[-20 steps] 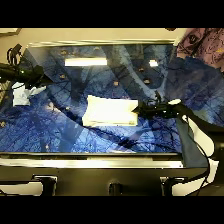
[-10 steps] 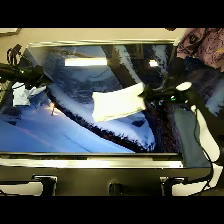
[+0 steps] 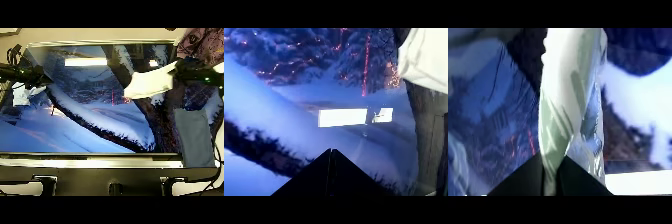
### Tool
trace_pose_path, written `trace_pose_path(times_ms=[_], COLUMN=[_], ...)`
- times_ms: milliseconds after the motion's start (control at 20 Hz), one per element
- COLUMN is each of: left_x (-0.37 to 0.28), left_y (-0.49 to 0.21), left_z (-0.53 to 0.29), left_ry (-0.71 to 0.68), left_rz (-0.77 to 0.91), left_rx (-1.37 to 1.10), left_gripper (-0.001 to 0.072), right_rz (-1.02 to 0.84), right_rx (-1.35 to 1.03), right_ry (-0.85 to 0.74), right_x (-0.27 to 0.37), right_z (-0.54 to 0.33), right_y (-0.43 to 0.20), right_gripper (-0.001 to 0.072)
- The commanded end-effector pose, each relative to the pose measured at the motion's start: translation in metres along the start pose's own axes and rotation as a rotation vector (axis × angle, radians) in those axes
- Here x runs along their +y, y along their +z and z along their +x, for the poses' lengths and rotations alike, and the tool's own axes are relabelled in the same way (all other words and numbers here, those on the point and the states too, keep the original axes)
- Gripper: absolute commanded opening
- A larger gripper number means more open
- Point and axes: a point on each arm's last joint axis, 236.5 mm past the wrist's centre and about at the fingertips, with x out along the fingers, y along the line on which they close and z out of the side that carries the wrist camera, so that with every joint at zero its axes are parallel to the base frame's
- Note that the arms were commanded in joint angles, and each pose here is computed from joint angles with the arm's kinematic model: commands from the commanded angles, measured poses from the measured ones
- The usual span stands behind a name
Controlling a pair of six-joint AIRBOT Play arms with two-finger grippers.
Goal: Fold the clothes and pants, and hang the long-sleeved shirts on hangers.
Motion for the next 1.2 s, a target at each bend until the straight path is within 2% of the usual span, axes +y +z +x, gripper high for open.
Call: trace_pose_path(times_ms=[0,450,1150], left_x=[-0.005,-0.013,-0.013], left_y=[0.000,-0.001,-0.001], left_z=[0.000,0.000,0.000], left_ry=[-0.018,-0.052,-0.052], left_rz=[-0.002,-0.017,-0.013], left_rx=[0.001,0.003,0.003], left_gripper=[0.0017,0.0018,0.0017], right_rz=[0.083,0.200,0.411], right_rx=[-0.135,-0.335,-0.328], right_ry=[-0.092,-0.397,-0.757], right_x=[-0.029,-0.087,-0.120], right_z=[-0.042,-0.135,-0.231], right_y=[0.042,0.067,0.003], right_gripper=[0.0025,0.0025,0.0026])
